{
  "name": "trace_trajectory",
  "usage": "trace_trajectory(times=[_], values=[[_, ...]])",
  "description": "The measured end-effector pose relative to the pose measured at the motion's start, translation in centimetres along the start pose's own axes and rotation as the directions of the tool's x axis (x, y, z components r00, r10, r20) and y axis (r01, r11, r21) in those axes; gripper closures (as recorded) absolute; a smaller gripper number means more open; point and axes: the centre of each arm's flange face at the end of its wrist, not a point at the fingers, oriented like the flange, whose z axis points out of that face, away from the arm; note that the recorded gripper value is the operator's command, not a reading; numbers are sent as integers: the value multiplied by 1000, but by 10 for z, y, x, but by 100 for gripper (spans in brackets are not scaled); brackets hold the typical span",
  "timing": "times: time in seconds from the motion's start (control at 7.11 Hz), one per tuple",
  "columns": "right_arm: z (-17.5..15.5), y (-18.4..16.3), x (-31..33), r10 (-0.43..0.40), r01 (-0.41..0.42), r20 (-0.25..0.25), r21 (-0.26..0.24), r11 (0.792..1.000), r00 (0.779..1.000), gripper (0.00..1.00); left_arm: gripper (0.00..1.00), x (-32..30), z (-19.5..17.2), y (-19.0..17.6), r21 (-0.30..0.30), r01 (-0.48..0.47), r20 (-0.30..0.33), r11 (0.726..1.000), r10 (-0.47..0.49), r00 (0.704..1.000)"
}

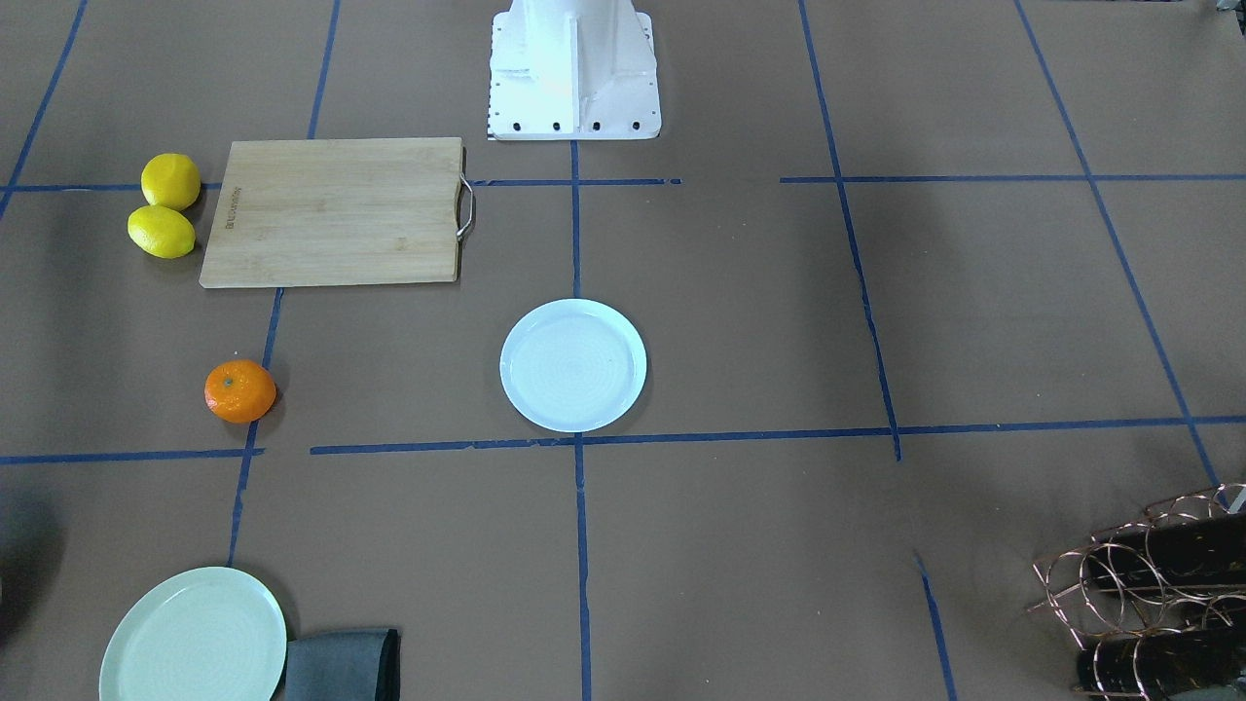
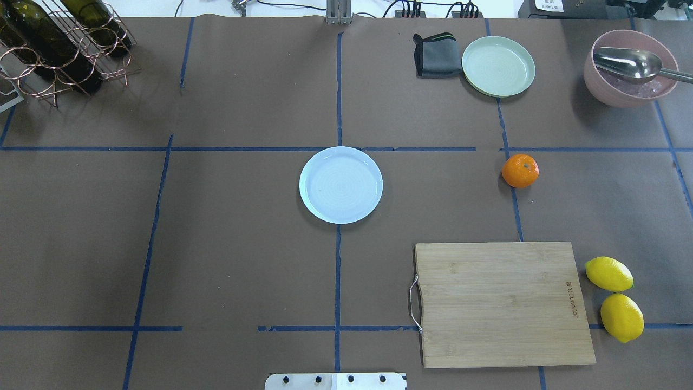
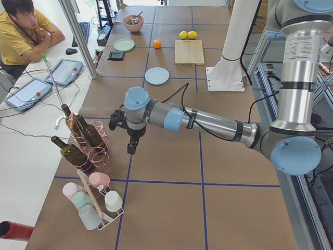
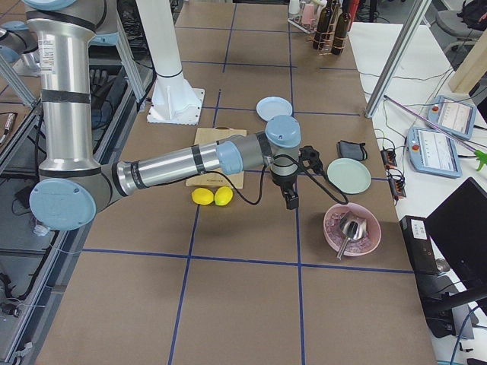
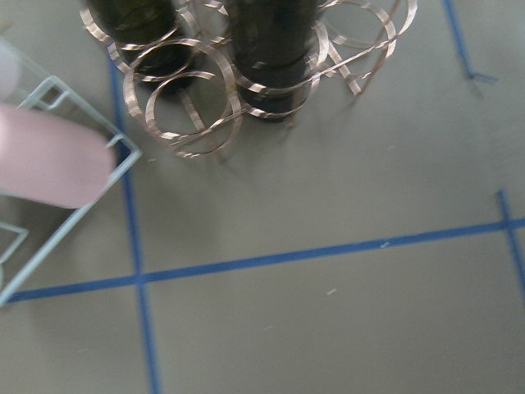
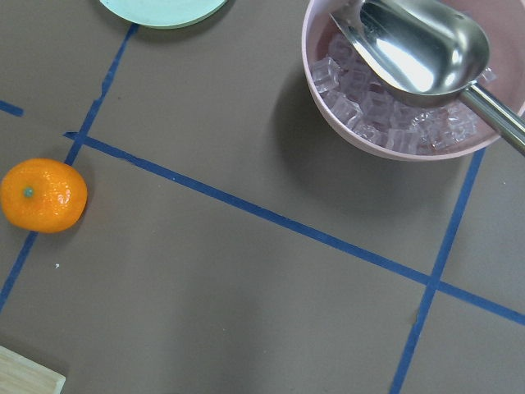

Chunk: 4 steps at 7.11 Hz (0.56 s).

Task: Pick orange to plate
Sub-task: 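Reach the right gripper down and grasp the orange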

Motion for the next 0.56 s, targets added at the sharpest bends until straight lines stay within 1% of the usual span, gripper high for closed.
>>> trace_trajectory(times=[0.14, 0.28, 0.42, 0.56], values=[[3, -7, -10, -10, 10, 7, -3, 1000, 1000, 0, 0, -19, 6, 24, -20, -49, 0, 999, 49, 999], [7, -20, -26, -2, 2, 16, -3, 1000, 1000, 0, 0, -28, 12, 42, -44, -78, -5, 996, 78, 997], [16, -43, -54, 19, -19, 27, -8, 1000, 999, 0, 0, -34, 16, 53, -68, -76, -11, 995, 75, 997], [33, -71, -97, 42, -41, 27, -16, 999, 999, 0, 0, -36, 18, 58, -80, -71, -14, 994, 70, 997]])
